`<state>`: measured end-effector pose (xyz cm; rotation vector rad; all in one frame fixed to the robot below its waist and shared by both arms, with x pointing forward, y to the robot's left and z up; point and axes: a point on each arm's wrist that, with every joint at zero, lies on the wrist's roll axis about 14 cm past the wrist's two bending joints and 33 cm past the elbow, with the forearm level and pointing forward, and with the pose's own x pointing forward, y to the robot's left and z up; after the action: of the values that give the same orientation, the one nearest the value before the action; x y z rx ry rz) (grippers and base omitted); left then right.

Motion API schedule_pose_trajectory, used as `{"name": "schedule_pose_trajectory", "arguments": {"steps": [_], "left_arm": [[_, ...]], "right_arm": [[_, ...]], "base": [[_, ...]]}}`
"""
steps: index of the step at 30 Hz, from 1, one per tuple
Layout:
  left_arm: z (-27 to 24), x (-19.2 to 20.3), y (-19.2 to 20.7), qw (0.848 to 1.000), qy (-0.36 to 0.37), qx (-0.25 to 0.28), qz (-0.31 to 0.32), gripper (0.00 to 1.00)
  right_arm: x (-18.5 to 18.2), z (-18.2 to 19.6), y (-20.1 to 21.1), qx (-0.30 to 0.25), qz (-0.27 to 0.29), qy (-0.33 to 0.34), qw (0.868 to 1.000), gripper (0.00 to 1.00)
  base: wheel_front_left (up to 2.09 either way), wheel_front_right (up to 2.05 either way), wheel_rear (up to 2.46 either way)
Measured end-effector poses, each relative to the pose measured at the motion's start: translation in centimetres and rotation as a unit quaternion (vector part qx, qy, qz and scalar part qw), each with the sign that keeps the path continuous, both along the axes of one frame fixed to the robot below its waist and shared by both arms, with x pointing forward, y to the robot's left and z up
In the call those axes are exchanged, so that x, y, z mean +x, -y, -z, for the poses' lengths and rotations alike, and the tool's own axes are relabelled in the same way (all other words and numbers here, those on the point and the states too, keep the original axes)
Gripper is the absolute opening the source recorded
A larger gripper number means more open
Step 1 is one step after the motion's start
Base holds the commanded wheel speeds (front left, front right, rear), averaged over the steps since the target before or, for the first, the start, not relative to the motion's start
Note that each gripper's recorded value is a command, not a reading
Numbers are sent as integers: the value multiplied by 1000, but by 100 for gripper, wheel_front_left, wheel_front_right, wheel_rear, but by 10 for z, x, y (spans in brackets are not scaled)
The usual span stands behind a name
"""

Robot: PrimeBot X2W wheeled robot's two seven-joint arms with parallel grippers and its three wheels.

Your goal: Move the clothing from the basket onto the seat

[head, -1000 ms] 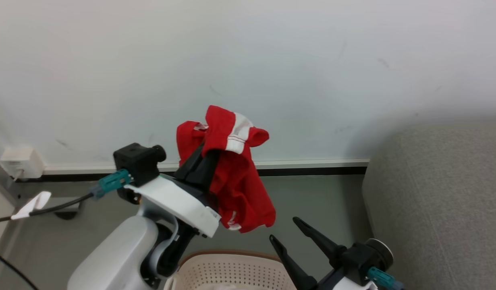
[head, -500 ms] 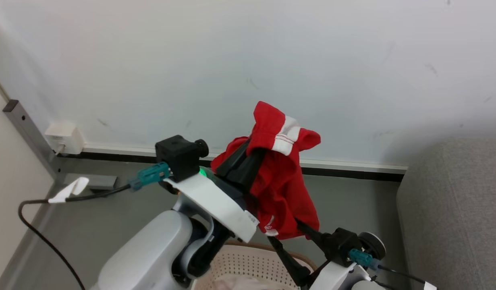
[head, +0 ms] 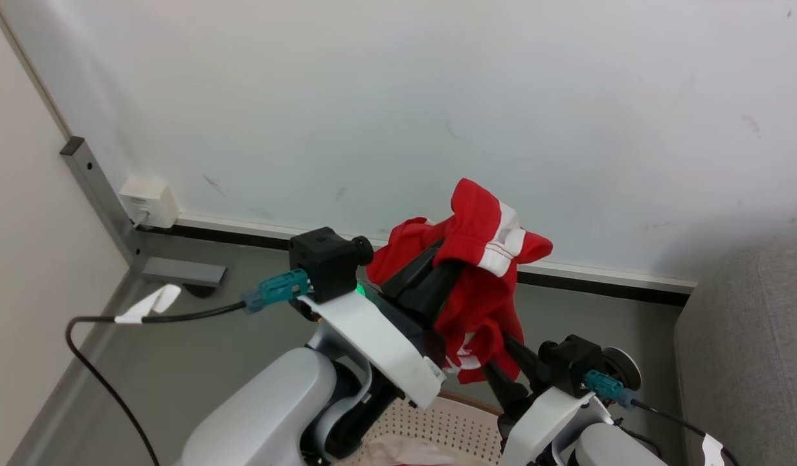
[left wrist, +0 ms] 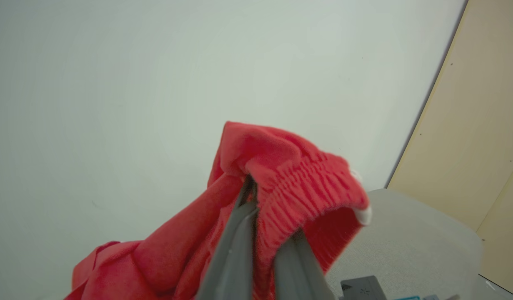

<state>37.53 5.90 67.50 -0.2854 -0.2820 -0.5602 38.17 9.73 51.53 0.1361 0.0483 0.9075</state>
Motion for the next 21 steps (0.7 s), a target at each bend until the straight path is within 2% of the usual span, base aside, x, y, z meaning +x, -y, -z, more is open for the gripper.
{"name": "schedule_pose_trajectory", "arguments": {"steps": [1,11,21], "left_arm": [[0,0,-1,1000,0,-1,-2,0],[1,1,-8,1000,-1,-2,-13,0],[22,7,-22,999,-26,6,-38,0]], "right_arm": [[0,0,-1,0,0,0,1000,0],[2,-14,2,18,7,11,1000,0],[14,-33,28,60,54,20,997,0]], "base": [[0,0,0],[0,0,0],[0,0,0]]}}
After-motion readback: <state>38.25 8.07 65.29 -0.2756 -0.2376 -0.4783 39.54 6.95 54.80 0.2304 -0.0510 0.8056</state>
